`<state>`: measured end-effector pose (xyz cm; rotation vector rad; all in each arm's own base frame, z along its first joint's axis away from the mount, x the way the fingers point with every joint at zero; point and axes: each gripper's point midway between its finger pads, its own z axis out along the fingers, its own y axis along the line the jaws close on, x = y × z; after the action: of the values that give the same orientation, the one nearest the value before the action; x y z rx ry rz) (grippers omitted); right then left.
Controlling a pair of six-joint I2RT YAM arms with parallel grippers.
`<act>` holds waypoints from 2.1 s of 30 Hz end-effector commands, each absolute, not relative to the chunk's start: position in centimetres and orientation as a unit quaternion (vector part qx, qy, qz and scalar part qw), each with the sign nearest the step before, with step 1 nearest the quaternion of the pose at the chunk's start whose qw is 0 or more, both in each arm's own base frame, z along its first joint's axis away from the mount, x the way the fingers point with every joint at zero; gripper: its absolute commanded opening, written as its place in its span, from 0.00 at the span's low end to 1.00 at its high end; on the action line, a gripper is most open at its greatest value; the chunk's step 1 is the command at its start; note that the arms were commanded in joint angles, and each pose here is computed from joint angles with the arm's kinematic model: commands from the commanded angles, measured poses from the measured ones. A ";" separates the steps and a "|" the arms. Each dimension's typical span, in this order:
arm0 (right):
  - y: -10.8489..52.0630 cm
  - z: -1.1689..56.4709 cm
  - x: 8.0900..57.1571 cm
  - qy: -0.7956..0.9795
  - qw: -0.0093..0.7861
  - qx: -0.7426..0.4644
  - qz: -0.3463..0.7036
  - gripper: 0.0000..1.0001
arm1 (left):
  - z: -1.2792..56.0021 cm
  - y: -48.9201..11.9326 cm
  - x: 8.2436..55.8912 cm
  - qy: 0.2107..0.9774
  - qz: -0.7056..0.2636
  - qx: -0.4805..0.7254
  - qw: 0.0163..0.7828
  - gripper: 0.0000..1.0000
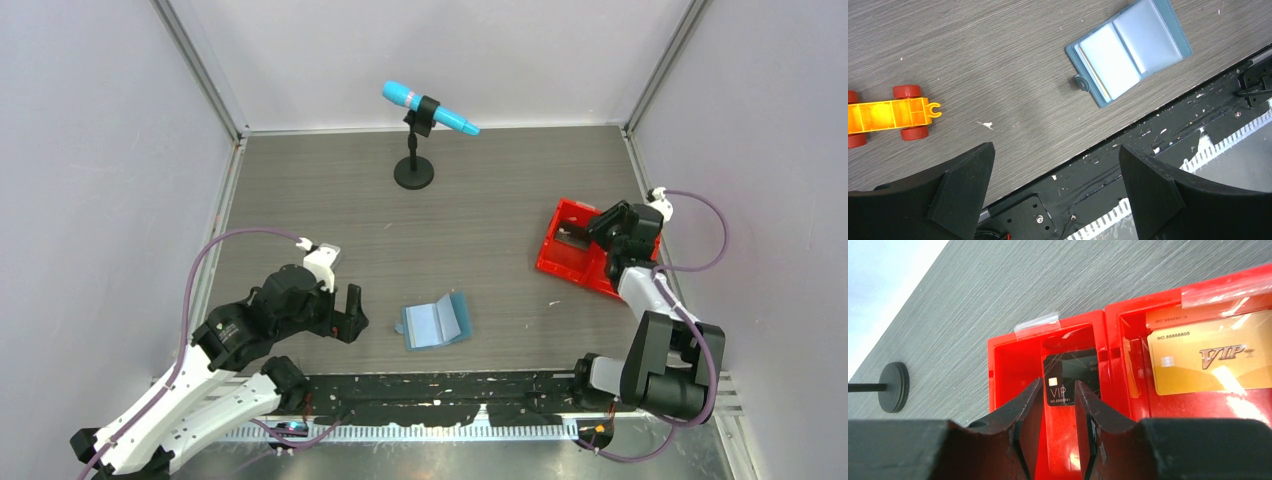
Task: Take the credit cards out of the card holder
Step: Place the credit card in the storage box, then remove the credit card from the card holder.
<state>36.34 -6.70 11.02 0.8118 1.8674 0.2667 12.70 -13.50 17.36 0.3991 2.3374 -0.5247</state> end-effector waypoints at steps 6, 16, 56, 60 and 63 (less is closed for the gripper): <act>-6.1 17.0 36.3 0.771 0.544 0.308 0.119 0.37 | 18.5 -13.6 13.3 0.898 -0.204 0.139 0.364 0.99; 3.5 17.0 33.4 0.816 0.505 0.206 0.192 0.40 | 15.9 -14.0 14.9 0.915 -0.189 0.055 0.353 0.98; 20.5 14.2 22.0 0.855 0.412 -0.016 0.314 0.40 | 2.7 -17.5 16.4 0.930 -0.270 -0.045 0.244 0.81; 21.1 14.3 22.0 0.857 0.414 -0.019 0.307 0.40 | 2.7 -18.1 16.4 0.925 -0.290 -0.041 0.243 0.78; 21.8 14.2 21.6 0.858 0.410 -0.026 0.309 0.40 | 2.9 -18.6 16.3 0.922 -0.301 -0.035 0.242 0.78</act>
<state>20.64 20.79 11.83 -0.0906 2.2271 0.7649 17.25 -18.31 3.86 -0.1166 2.4877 -0.7847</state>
